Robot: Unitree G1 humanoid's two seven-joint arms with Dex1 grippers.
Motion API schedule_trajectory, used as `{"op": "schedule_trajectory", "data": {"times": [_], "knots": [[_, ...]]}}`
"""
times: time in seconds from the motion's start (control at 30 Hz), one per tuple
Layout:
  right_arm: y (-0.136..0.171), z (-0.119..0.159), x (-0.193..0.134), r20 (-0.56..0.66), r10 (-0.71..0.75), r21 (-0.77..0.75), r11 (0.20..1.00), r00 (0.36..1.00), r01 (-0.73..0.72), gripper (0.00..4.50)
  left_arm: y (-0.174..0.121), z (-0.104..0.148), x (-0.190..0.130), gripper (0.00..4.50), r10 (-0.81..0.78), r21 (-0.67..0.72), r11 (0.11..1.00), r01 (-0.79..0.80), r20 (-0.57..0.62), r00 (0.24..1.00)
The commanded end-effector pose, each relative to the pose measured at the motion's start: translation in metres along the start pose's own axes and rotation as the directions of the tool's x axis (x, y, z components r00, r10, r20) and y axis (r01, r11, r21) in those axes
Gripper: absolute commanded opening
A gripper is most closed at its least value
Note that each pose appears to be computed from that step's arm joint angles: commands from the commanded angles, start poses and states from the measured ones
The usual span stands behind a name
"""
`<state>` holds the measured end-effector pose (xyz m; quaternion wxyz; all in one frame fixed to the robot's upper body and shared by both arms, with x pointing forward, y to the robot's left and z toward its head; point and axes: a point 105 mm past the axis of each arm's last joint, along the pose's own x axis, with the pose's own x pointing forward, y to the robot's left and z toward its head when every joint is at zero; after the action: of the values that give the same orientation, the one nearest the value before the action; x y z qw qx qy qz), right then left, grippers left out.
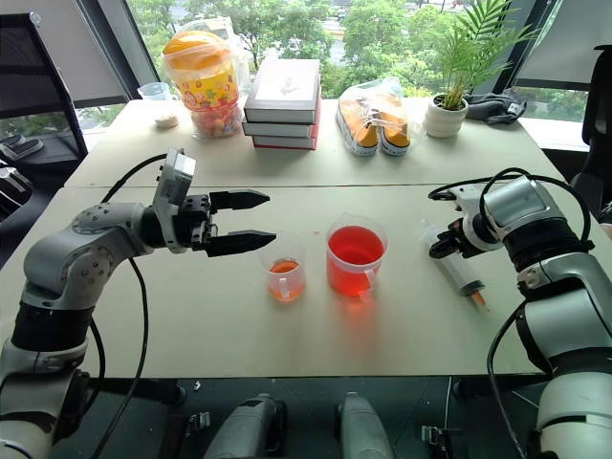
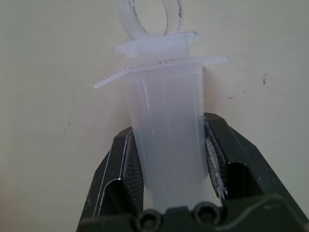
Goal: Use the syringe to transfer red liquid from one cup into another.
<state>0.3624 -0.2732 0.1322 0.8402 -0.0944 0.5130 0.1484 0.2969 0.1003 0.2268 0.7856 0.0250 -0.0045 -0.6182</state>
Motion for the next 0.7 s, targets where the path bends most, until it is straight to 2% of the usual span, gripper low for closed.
{"op": "schedule_trajectory", "data": {"times": [0.03, 0.17, 0.27, 0.37, 0.43, 0.47, 0.53, 0.57, 0.6, 0.7], "knots": [[-0.002, 0.017, -0.021, 0.087, -0.033, -0.037, 0.999, 0.996, 0.037, 1.4, 0.001, 0.012, -0.004, 4.5, 0.014, 0.06, 0.998, -0.016, 0.024, 1.0], [0.002, 0.053, -0.071, 0.339, -0.057, -0.107, 0.989, 0.939, 0.099, 1.4, 0.003, 0.013, -0.003, 4.5, 0.01, 0.066, 0.998, -0.011, 0.022, 1.0], [0.021, 0.078, -0.105, 0.557, 0.027, -0.127, 0.99, 0.83, 0.053, 1.4, 0.004, 0.014, -0.002, 4.5, -0.001, 0.07, 0.998, -0.001, 0.024, 1.0], [0.05, 0.094, -0.144, 0.754, 0.138, -0.202, 0.979, 0.642, 0.027, 1.4, 0.005, 0.014, 0.0, 4.5, -0.011, 0.074, 0.997, 0.01, 0.021, 1.0], [0.064, 0.098, -0.16, 0.827, 0.185, -0.23, 0.973, 0.531, 0.02, 1.4, 0.006, 0.015, 0.001, 4.5, -0.016, 0.076, 0.997, 0.014, 0.021, 1.0], [0.077, 0.099, -0.173, 0.867, 0.235, -0.273, 0.962, 0.439, 0.024, 1.4, 0.007, 0.016, 0.002, 4.5, -0.019, 0.078, 0.997, 0.018, 0.02, 1.0], [0.106, 0.095, -0.205, 0.927, 0.334, -0.341, 0.94, 0.173, 0.017, 1.4, 0.007, 0.018, 0.004, 4.5, -0.036, 0.083, 0.996, 0.035, 0.018, 0.999], [0.12, 0.09, -0.209, 0.916, 0.387, -0.387, 0.922, 0.107, -0.017, 1.4, 0.007, 0.019, 0.005, 4.5, -0.045, 0.084, 0.996, 0.043, 0.017, 0.999], [0.128, 0.086, -0.207, 0.909, 0.41, -0.408, 0.912, 0.07, -0.042, 1.4, 0.007, 0.02, 0.006, 4.5, -0.05, 0.084, 0.995, 0.048, 0.017, 0.999], [0.144, 0.077, -0.194, 0.904, 0.427, -0.424, 0.902, 0.023, -0.075, 1.4, 0.007, 0.022, 0.007, 4.5, -0.061, 0.082, 0.995, 0.06, 0.013, 0.998]]}}
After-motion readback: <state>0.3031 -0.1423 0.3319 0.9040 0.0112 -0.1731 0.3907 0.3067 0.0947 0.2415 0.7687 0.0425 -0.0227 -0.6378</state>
